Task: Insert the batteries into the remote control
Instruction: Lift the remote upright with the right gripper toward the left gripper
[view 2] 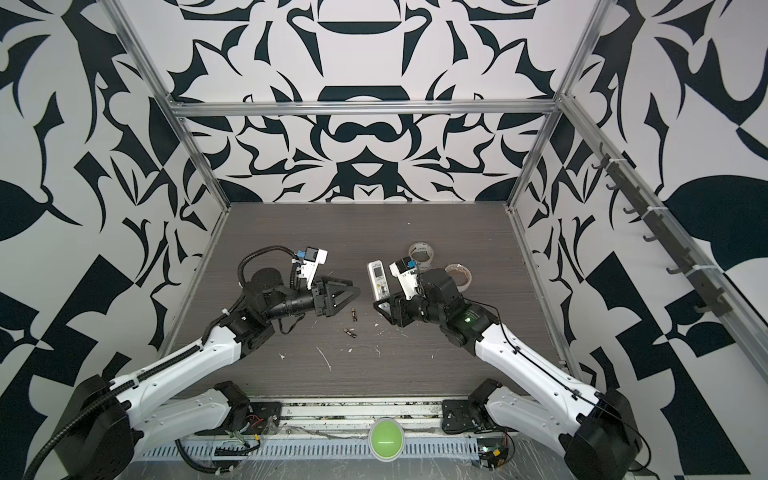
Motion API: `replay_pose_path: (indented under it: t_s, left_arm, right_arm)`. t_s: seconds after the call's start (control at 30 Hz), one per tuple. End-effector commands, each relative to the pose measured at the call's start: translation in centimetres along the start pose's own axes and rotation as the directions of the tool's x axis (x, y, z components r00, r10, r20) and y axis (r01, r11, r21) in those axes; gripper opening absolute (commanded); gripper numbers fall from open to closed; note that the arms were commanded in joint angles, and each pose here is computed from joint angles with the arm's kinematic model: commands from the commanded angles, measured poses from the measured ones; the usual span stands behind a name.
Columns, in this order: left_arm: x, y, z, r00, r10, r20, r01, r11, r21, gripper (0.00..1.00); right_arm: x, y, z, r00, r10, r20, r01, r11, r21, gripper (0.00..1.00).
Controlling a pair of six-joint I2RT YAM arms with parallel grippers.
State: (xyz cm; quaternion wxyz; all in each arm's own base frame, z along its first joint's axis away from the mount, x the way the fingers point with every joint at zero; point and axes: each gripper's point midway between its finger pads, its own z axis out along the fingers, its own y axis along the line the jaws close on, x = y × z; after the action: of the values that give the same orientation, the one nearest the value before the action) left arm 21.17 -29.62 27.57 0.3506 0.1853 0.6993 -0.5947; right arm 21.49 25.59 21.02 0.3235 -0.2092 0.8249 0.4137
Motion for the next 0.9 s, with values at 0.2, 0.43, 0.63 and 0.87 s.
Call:
replay_pose_path:
  t_s: [0.2, 0.43, 0.63, 0.87]
  left_arm:
    - [-3.2, -4.0, -0.4, 0.995, 0.073, 0.071, -0.080, 0.992, 0.097, 0.93]
    - [-3.6, -4.2, -0.6, 0.992, 0.093, 0.080, -0.099, 0.991, 0.084, 0.93]
    - [-3.9, -4.6, -0.6, 0.991, 0.103, 0.091, -0.111, 0.989, 0.097, 0.90]
    - [-4.0, -5.7, -1.0, 0.988, 0.109, 0.105, -0.124, 0.982, 0.145, 0.67]
  right_arm:
    - [-4.2, 8.0, -1.5, 0.990, -0.077, 0.118, 0.114, 0.927, -0.357, 0.00]
    - [-4.6, 9.6, -1.9, 0.987, -0.098, 0.127, 0.143, 0.899, -0.414, 0.00]
    - [-4.1, 10.8, -1.8, 0.985, -0.117, 0.124, 0.161, 0.872, -0.462, 0.00]
    - [-4.0, 11.7, -2.0, 0.984, -0.129, 0.125, 0.175, 0.847, -0.502, 0.00]
